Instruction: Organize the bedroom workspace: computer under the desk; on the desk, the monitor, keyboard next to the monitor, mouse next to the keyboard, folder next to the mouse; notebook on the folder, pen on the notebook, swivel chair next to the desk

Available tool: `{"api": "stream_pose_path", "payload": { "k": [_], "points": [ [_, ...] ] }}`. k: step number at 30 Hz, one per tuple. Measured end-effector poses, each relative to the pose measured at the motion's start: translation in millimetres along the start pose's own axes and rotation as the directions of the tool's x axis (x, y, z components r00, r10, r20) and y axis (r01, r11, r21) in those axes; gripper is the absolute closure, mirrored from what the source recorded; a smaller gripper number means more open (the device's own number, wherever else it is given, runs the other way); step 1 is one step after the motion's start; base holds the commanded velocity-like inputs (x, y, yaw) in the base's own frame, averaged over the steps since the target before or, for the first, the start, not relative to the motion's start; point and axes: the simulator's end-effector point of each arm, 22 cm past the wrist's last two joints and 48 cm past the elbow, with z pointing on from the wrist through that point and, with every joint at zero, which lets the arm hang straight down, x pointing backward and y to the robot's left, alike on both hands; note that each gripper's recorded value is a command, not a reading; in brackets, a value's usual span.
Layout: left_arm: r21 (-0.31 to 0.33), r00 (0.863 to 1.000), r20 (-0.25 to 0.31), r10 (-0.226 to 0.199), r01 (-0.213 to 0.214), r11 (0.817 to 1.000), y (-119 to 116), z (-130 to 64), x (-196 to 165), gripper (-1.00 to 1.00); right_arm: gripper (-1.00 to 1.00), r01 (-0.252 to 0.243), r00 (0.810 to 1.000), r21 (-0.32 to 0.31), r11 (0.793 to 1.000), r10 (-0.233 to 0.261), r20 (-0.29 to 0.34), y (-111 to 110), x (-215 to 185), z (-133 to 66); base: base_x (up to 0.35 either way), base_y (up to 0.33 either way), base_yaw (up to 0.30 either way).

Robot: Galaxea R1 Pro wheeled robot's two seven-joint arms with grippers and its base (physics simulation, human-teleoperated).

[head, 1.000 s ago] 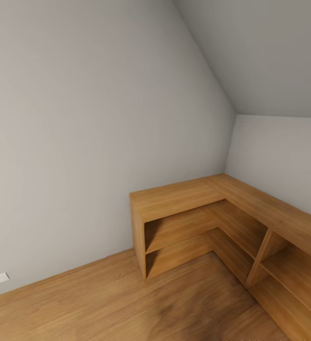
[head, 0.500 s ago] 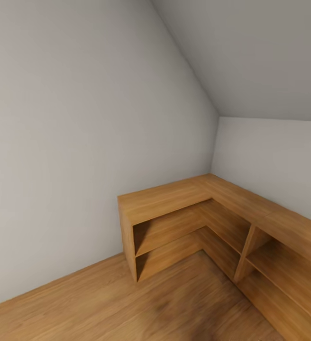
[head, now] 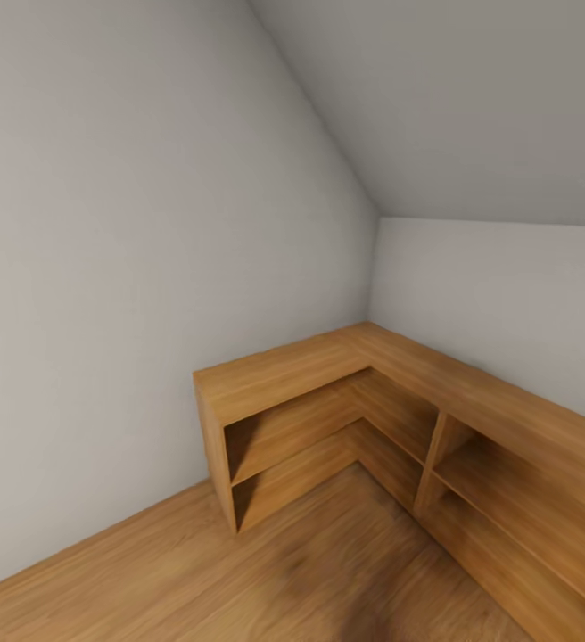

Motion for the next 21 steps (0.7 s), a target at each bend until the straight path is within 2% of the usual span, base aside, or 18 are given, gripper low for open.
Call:
{"api": "stream_pose_path", "payload": {
  "k": [6, 12, 21],
  "points": [
    [-0.015, 0.999, -0.034, 0.004, -0.004, 1.000, 7, -5.2, 19, -1.00, -1.00, -0.001, 1.000, 0.001, 1.000, 0.001, -0.008, 0, 2, -0.2, 0.000, 0.000, -0.061],
    [-0.023, 1.000, 0.011, 0.008, -0.008, 1.000, 11, -7.2, 13, -1.00, -1.00, -0.001, 1.000, 0.003, 1.000, 0.001, -0.011, -1, 3, -0.4, 0.061, 0.018, -0.017],
    [-0.025, 0.999, 0.036, 0.010, -0.010, 1.000, 13, -8.1, 9, -1.00, -1.00, -0.001, 1.000, 0.004, 1.000, 0.001, -0.013, -2, 4, -0.5, 0.216, 0.081, -0.098]
  ]
}}
